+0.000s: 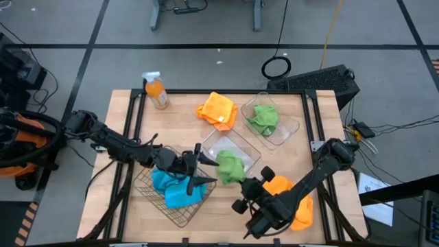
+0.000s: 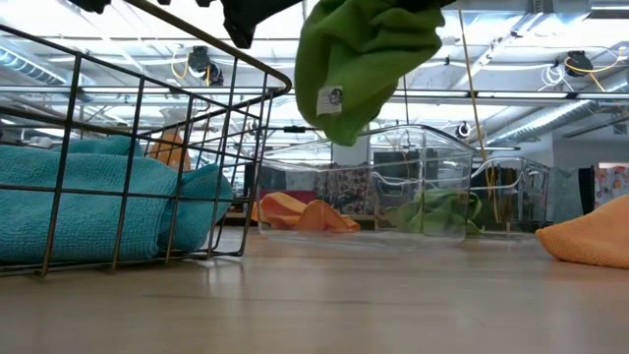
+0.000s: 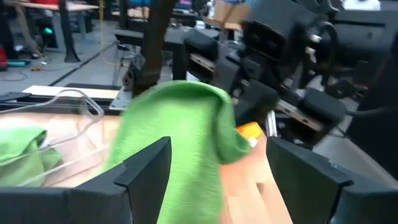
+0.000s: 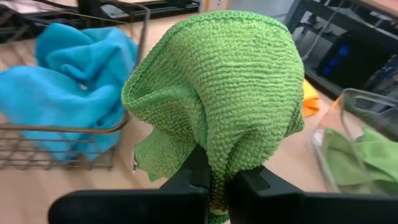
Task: Sort microfiber towel by color & place in baskets
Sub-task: Put the green microfiber towel into the top transparent bin
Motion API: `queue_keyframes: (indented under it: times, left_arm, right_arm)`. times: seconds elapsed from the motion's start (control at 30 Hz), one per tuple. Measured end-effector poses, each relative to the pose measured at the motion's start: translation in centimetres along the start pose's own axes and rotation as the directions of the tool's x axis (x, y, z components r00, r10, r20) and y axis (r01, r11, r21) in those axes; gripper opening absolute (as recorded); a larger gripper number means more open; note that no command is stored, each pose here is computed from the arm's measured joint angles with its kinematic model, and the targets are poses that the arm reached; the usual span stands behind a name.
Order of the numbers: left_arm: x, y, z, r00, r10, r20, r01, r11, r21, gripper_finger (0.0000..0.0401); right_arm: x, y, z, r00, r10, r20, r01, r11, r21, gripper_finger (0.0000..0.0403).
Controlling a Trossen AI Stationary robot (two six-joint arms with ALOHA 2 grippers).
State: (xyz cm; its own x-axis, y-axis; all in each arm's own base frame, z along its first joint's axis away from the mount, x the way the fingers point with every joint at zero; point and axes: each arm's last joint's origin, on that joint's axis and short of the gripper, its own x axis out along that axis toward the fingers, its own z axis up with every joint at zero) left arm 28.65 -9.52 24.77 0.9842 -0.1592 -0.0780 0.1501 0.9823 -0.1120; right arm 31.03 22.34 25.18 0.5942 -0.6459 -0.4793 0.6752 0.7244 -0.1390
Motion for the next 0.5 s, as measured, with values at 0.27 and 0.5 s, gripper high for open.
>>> queue_keyframes:
  times: [0.27, 0.5]
  left_arm:
    - [-0.2, -1.4, 0.6, 0.988, -0.139, 0.067, 0.145, 0.984, -0.101, 0.0270]
    - [-0.6, -2.7, 1.1, 0.981, -0.145, 0.130, 0.151, 0.988, -0.038, 0.0270]
  right_arm:
    - [-2.6, 0.8, -0.9, 0.990, 0.059, 0.126, -0.060, 0.998, 0.002, 0.0013]
    - [-5.3, 0.9, -1.9, 0.951, 0.085, 0.296, -0.083, 0.996, -0.021, 0.0013]
